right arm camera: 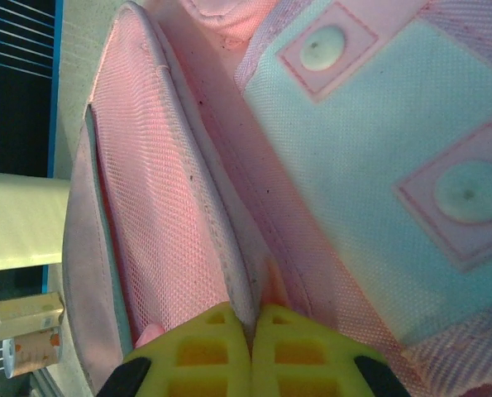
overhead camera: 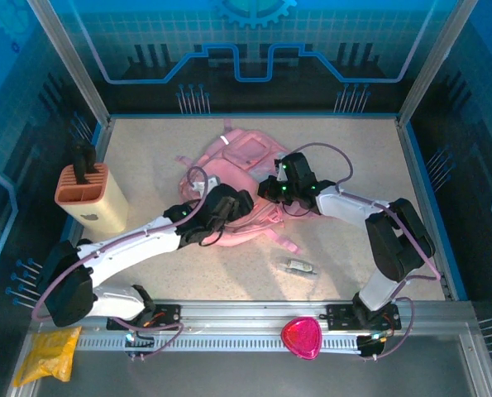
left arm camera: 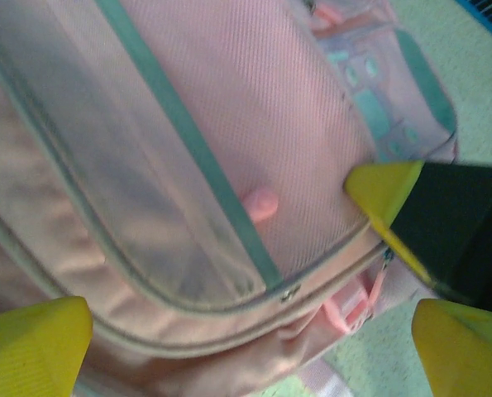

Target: Pack the student bag

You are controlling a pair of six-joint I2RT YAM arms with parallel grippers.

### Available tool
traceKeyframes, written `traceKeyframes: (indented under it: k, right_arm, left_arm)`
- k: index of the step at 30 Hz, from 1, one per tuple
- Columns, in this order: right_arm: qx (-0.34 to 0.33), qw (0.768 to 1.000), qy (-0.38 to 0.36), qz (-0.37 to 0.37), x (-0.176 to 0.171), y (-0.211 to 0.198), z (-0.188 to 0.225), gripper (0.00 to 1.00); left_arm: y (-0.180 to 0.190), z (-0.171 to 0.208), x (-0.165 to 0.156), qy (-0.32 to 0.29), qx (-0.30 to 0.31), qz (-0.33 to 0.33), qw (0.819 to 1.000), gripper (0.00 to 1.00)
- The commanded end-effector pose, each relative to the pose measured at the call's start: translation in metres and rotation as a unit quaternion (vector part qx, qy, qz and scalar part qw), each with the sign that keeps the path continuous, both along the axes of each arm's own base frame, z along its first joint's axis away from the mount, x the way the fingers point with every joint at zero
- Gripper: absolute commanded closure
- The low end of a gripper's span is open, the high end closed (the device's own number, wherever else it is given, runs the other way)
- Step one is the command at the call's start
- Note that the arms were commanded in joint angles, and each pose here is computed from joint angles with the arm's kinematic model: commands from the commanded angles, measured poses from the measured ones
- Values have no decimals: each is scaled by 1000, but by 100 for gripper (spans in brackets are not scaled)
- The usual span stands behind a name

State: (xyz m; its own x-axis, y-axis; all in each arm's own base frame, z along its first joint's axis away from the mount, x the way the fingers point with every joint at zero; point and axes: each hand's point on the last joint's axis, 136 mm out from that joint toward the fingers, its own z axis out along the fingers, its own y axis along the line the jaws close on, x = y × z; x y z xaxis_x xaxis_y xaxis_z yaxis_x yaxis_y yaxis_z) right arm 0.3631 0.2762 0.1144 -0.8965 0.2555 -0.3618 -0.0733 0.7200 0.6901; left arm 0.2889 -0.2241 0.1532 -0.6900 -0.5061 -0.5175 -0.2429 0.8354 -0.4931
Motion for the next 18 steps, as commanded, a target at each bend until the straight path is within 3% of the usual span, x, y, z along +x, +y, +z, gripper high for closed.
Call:
traceKeyframes:
  k: [1, 18]
  right_arm:
    - [53, 998, -42, 20, -2, 19, 38, 100]
    - [73, 996, -26, 39, -8, 30, 32, 100]
  left_arm:
    - [5, -4, -9, 10, 16, 38, 999, 1]
    - [-24, -31, -2, 16, 16, 84, 996, 1]
